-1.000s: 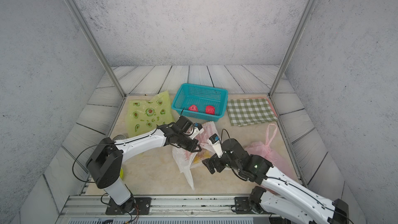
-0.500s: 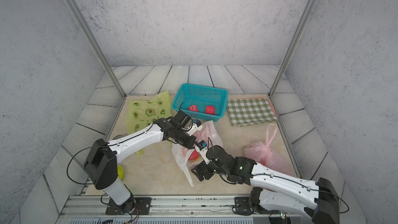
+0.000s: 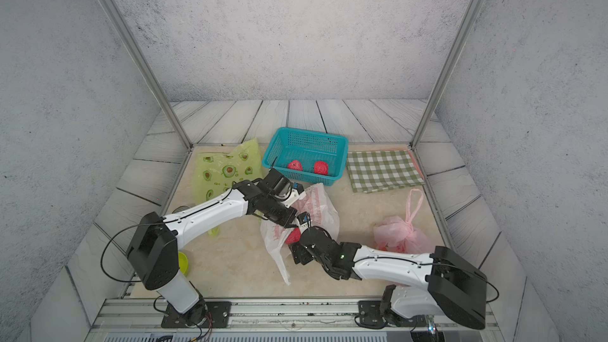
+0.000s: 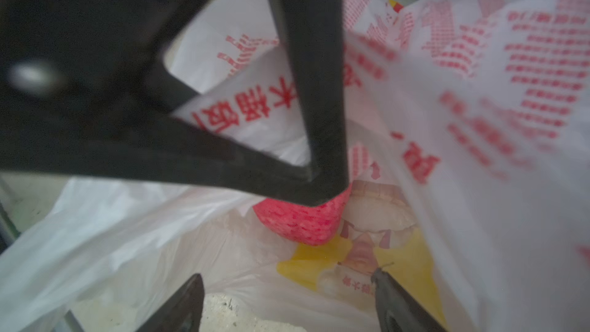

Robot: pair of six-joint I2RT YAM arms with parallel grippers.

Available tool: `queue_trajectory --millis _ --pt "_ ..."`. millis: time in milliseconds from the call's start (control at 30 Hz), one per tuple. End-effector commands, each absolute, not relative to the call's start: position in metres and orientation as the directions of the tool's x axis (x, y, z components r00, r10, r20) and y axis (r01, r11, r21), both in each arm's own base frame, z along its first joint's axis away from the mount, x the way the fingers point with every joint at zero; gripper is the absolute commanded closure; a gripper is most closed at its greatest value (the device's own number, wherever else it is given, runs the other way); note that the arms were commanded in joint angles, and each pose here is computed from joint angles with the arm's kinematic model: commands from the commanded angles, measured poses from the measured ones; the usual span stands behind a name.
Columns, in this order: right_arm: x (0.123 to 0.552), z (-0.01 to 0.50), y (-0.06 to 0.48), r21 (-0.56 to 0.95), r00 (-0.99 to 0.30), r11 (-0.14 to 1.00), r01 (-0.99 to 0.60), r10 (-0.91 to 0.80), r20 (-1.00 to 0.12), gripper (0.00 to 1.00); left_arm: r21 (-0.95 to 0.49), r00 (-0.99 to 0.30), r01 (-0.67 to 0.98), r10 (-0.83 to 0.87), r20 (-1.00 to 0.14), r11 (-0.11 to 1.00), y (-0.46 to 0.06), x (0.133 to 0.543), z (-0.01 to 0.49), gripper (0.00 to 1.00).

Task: Untie the knot of a plastic bag & take out the apple
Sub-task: Pick up the apple from the plastic bag.

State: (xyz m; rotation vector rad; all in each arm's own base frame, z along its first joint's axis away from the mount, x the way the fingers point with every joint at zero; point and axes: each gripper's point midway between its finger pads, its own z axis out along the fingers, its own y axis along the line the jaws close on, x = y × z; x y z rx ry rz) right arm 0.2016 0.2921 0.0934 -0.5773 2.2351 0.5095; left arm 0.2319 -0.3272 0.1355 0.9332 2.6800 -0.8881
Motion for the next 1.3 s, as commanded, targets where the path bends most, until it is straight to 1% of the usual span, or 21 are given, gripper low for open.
queue_trajectory --millis 0,267,333,400,433,667,933,1133,1267 --pt "0.226 0.106 0.298 0.164 -0.532 0.851 -0.498 -0.150 -0.833 0.16 -0.493 -0.775 0.630 0.525 -0.351 0.600 -0.330 0.226 0.152 1.00" --pt "0.233 0.099 0.314 0.174 -0.496 0.836 -0.521 -0.130 -0.859 0.14 -0.493 -0.776 0.629 0.531 -0.342 0.601 -0.330 0.228 0.153 1.00" --pt "0.233 0.094 0.320 0.167 -0.499 0.828 -0.535 -0.150 -0.853 0.10 -0.496 -0.778 0.626 0.531 -0.337 0.602 -0.331 0.228 0.152 1.00" --pt "0.234 0.085 0.323 0.164 -0.517 0.834 -0.527 -0.161 -0.840 0.04 -0.495 -0.777 0.626 0.532 -0.336 0.602 -0.331 0.230 0.151 1.00" --pt "0.235 0.080 0.323 0.161 -0.524 0.837 -0.522 -0.167 -0.835 0.03 -0.494 -0.776 0.627 0.533 -0.337 0.602 -0.332 0.230 0.151 1.00" --pt "0.232 0.052 0.323 0.193 -0.554 0.841 -0.506 -0.145 -0.819 0.04 -0.486 -0.788 0.615 0.515 -0.337 0.621 -0.330 0.243 0.150 1.00" --pt "0.225 0.052 0.331 0.189 -0.540 0.822 -0.537 -0.163 -0.826 0.05 -0.450 -0.792 0.610 0.488 -0.365 0.652 -0.329 0.266 0.165 1.00" --pt "0.231 0.051 0.331 0.155 -0.527 0.836 -0.526 -0.177 -0.831 0.05 -0.474 -0.777 0.629 0.485 -0.400 0.616 -0.333 0.262 0.192 1.00" --pt "0.231 0.048 0.332 0.163 -0.536 0.838 -0.521 -0.173 -0.826 0.05 -0.424 -0.766 0.639 0.483 -0.423 0.642 -0.322 0.263 0.199 1.00"
